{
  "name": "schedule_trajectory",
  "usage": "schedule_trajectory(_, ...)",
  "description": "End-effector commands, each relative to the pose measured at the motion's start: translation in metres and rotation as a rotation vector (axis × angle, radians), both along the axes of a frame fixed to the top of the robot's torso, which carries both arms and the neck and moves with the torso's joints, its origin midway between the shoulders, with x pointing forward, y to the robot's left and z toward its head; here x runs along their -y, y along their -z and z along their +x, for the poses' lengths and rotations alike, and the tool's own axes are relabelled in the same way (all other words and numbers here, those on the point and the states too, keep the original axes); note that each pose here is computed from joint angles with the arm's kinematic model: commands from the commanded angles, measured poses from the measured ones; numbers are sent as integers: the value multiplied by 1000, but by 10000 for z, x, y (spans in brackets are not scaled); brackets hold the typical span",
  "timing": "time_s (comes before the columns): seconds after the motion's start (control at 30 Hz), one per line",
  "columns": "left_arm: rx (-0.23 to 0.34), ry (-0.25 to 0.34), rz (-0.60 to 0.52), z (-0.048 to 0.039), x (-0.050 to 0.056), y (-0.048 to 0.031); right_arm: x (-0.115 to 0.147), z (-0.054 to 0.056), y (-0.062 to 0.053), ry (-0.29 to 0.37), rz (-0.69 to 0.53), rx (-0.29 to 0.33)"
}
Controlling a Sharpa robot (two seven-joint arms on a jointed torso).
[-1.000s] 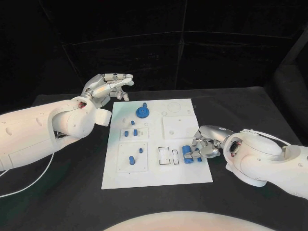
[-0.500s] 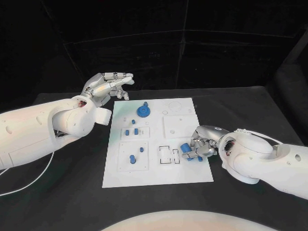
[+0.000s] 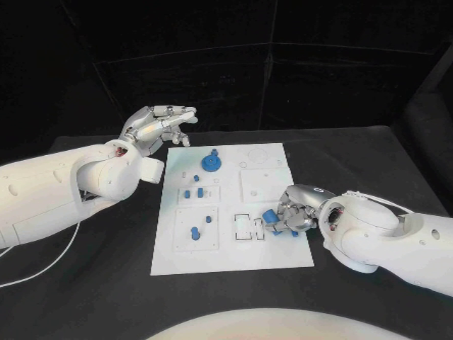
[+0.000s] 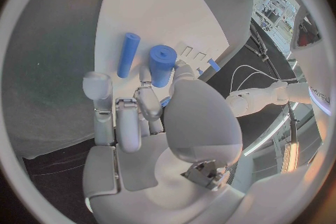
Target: Assemble the parts on the task board
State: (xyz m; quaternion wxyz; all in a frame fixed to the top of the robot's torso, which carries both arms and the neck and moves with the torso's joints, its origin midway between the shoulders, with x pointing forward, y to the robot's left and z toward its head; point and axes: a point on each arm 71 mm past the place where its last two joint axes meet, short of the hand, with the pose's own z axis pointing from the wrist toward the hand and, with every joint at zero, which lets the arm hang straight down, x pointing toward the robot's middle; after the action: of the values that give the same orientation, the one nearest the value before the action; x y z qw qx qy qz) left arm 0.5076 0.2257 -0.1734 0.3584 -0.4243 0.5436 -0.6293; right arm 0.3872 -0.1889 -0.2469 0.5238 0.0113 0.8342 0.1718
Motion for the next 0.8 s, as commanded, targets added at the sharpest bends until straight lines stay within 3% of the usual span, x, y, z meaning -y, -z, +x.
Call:
schedule_trajectory(0.03, 4, 10, -9, -5, 4, -13, 31, -12, -39, 59, 62, 31)
schedule_trajectory(0.37, 3, 10, -9, -7, 6, -13, -41, -104, -128, 81, 191, 25)
schedule_trajectory(0.8, 5, 16, -11, -6, 59, -14, -406, -134, -38, -5, 205, -113)
